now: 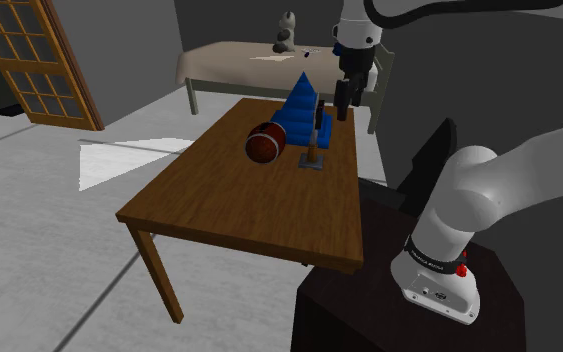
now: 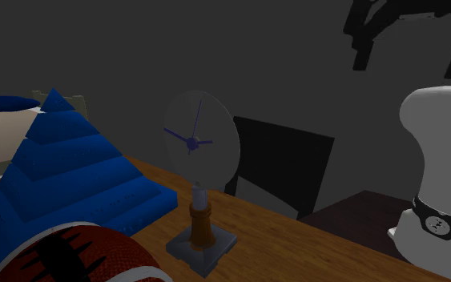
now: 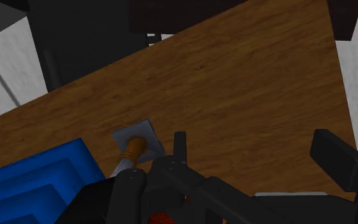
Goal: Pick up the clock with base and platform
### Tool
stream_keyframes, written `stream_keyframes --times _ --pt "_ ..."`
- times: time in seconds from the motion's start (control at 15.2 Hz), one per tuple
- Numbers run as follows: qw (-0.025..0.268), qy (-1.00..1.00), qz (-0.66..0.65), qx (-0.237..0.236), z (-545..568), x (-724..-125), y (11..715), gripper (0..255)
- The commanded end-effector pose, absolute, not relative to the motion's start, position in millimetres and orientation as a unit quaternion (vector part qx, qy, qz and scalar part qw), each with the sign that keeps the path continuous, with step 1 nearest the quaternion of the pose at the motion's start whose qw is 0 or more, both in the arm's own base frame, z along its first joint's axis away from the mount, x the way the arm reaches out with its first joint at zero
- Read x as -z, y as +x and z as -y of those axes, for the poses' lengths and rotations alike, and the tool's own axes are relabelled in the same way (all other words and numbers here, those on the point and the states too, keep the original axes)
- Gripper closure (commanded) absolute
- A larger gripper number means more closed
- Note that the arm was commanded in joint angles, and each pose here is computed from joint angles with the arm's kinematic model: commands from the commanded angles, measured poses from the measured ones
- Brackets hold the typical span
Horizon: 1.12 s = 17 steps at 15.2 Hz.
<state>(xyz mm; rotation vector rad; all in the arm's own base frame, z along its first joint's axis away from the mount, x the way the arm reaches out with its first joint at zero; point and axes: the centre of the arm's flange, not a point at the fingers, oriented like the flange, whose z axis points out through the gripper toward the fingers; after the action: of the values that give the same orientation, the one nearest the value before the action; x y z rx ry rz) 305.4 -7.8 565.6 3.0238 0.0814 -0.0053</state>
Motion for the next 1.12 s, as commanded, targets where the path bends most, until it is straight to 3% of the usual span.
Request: stream_keyframes --times 0.0,1.06 --pt "0.058 0.998 -0.027 0.002 7.8 -565.6 305.4 0" --pt "0.039 0.924 0.381 0.017 141.3 -552.7 477.3 0"
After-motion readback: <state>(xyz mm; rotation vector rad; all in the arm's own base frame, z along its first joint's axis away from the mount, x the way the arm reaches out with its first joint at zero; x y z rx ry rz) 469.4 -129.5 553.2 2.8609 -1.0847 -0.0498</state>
